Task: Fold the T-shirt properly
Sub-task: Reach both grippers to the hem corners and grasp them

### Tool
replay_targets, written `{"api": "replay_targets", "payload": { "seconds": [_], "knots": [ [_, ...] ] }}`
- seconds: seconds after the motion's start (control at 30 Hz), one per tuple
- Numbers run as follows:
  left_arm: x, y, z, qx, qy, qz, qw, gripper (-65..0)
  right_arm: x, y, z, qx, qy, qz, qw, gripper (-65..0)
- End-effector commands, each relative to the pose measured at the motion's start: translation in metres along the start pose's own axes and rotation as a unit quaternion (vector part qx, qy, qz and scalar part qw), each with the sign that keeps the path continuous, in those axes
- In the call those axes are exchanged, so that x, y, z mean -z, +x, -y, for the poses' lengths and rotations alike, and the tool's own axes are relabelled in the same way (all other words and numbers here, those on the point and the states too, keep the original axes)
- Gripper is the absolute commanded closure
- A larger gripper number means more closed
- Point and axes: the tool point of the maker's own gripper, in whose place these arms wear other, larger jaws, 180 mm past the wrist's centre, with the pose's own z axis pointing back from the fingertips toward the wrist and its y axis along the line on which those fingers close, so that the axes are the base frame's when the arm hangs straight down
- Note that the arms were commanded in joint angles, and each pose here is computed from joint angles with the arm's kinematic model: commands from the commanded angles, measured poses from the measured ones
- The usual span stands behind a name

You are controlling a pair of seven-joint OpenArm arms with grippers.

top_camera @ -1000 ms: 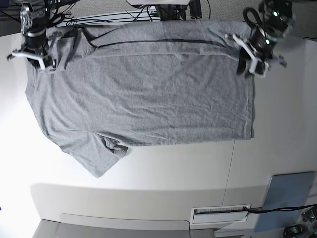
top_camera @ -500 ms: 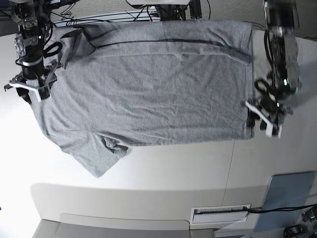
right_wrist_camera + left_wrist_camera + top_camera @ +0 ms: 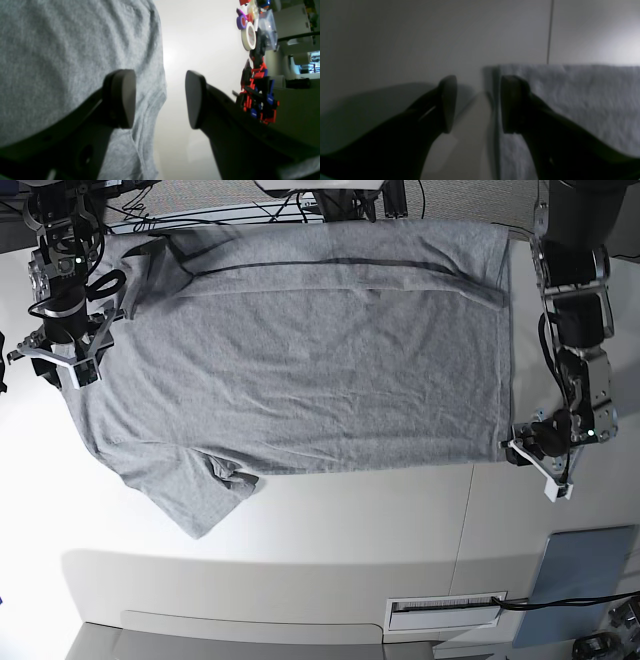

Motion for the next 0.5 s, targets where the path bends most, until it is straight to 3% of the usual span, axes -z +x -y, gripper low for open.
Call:
{"api": "replay_targets", "payload": {
  "seconds": [0.0, 0.13, 0.3, 0.47],
  "knots": [
    [-0.007, 0.023, -0.002, 0.004, -0.002, 0.027, 1.000, -29.4, -0.001, 0.010, 0.012, -0.005, -0.017, 0.018, 0.9997, -31.4],
    [-0.004, 0.015, -0.001, -0.005, -0.009, 0.020, 1.000, -29.4, -0.001, 0.010, 0.012, -0.005, -0.017, 0.018, 0.9997, -31.4],
    [0.007, 0.002, 0.031, 0.002, -0.054, 0.000, 0.999, -29.4, -0.001, 0.010, 0.012, -0.005, -0.017, 0.018, 0.9997, -31.4],
    [0.012, -0.002, 0.044, 0.002, -0.065, -0.005, 0.998, -29.3, -0.001, 0.008, 0.014, -0.010, -0.021, 0.012, 0.9997, -31.4]
  ]
}}
